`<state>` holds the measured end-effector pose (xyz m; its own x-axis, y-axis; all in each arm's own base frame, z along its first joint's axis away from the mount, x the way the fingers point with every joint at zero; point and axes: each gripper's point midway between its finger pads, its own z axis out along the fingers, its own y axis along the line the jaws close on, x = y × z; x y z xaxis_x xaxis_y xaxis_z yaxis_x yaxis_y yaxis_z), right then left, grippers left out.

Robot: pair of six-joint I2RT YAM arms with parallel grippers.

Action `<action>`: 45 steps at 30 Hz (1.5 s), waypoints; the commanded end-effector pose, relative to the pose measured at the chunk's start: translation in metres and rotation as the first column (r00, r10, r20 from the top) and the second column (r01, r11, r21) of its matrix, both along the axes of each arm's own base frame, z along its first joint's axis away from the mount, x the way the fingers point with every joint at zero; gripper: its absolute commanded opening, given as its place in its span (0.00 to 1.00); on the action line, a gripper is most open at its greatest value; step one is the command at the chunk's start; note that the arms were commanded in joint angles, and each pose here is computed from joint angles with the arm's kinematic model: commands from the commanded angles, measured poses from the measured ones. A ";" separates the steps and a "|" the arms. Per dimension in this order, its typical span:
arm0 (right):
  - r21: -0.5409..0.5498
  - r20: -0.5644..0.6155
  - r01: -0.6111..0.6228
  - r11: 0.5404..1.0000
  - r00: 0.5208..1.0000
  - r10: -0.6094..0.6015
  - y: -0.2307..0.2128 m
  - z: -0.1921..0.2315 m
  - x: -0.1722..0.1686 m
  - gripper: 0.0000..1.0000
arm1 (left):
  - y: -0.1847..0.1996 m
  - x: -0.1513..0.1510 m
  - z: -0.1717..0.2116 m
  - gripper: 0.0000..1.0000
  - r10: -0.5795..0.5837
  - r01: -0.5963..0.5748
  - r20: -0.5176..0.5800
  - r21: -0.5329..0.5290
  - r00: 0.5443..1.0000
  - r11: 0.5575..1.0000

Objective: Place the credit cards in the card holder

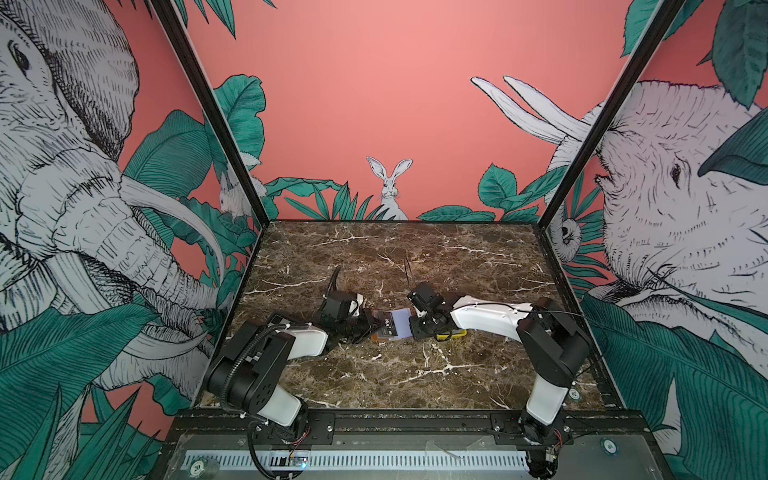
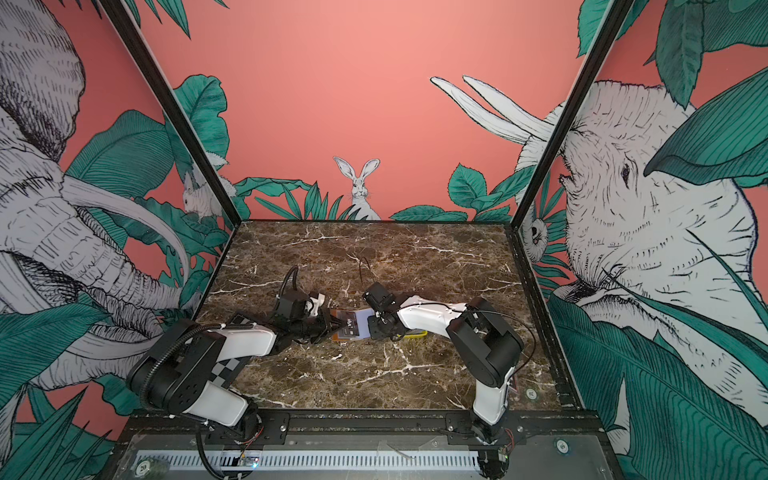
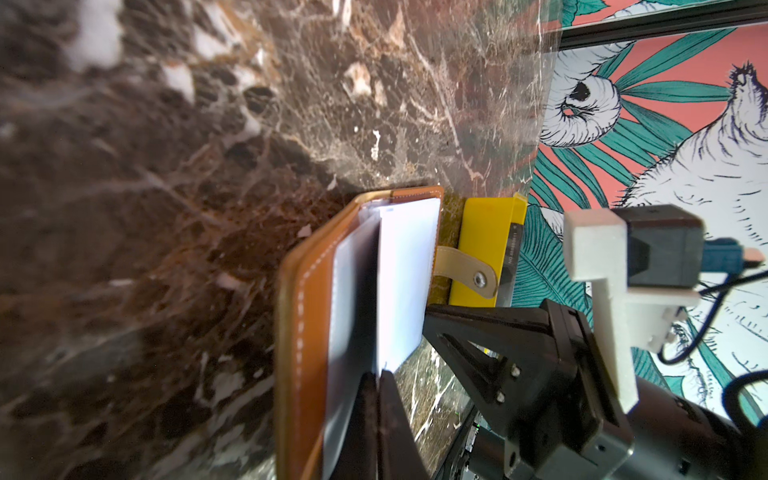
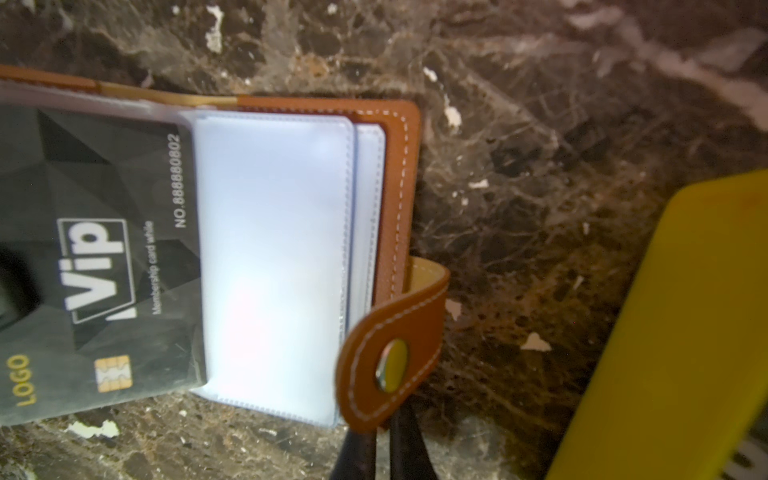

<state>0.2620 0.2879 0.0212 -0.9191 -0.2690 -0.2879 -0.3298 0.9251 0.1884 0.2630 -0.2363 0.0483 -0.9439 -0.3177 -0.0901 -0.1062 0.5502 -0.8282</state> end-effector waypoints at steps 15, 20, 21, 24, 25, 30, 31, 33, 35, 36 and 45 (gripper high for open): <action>-0.099 -0.062 -0.012 0.995 0.998 0.006 -0.016 -0.023 -0.014 0.09 | -0.009 -0.005 -0.003 0.00 -0.149 0.147 0.026 0.057 0.989 0.987; -0.091 -0.064 -0.014 0.996 0.998 0.008 -0.014 -0.022 -0.014 0.08 | -0.008 -0.005 -0.008 0.01 -0.103 0.103 -0.001 0.029 0.995 0.994; -0.087 -0.065 -0.013 0.996 0.998 0.008 -0.013 -0.022 -0.014 0.08 | -0.009 -0.005 -0.010 0.02 -0.096 0.097 -0.008 0.022 0.995 0.995; -0.068 -0.072 -0.012 0.998 0.997 0.007 -0.010 -0.023 -0.015 0.08 | -0.008 -0.005 -0.012 0.05 -0.081 0.082 -0.025 0.022 0.996 0.996; -0.067 -0.077 -0.012 0.998 0.997 0.006 -0.010 -0.024 -0.016 0.08 | -0.008 -0.005 -0.012 0.06 -0.077 0.078 -0.028 0.023 0.997 0.997; -0.066 -0.078 -0.002 0.998 0.997 -0.004 -0.010 -0.025 -0.016 0.08 | -0.006 -0.006 -0.015 0.16 -0.064 0.066 -0.055 0.035 0.996 0.997; -0.069 -0.077 -0.001 0.998 0.997 -0.004 -0.011 -0.026 -0.016 0.08 | -0.005 -0.007 -0.016 0.17 -0.062 0.065 -0.063 0.044 0.996 0.997; -0.076 -0.077 0.000 0.997 0.997 -0.006 -0.012 -0.026 -0.016 0.08 | -0.002 -0.009 -0.019 0.19 -0.063 0.069 -0.083 0.064 0.995 0.996; -0.081 -0.074 0.002 0.997 0.997 -0.008 -0.013 -0.026 -0.016 0.08 | -0.001 -0.012 -0.020 0.21 -0.071 0.079 -0.100 0.079 0.992 0.994; -0.087 -0.073 0.005 0.996 0.997 -0.011 -0.015 -0.026 -0.016 0.08 | 0.004 -0.010 -0.024 0.23 -0.052 0.063 -0.100 0.116 0.994 0.991; -0.101 -0.071 0.006 0.995 0.997 -0.013 -0.017 -0.027 -0.015 0.07 | 0.018 -0.020 -0.030 0.32 -0.078 0.116 -0.160 0.246 0.984 0.962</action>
<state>0.2624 0.2881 0.0212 -0.9238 -0.2605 -0.2806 -0.3189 0.9290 0.1876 0.2600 -0.2361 0.0337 -0.9748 -0.2171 -0.0522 -0.1102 0.6711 -0.7331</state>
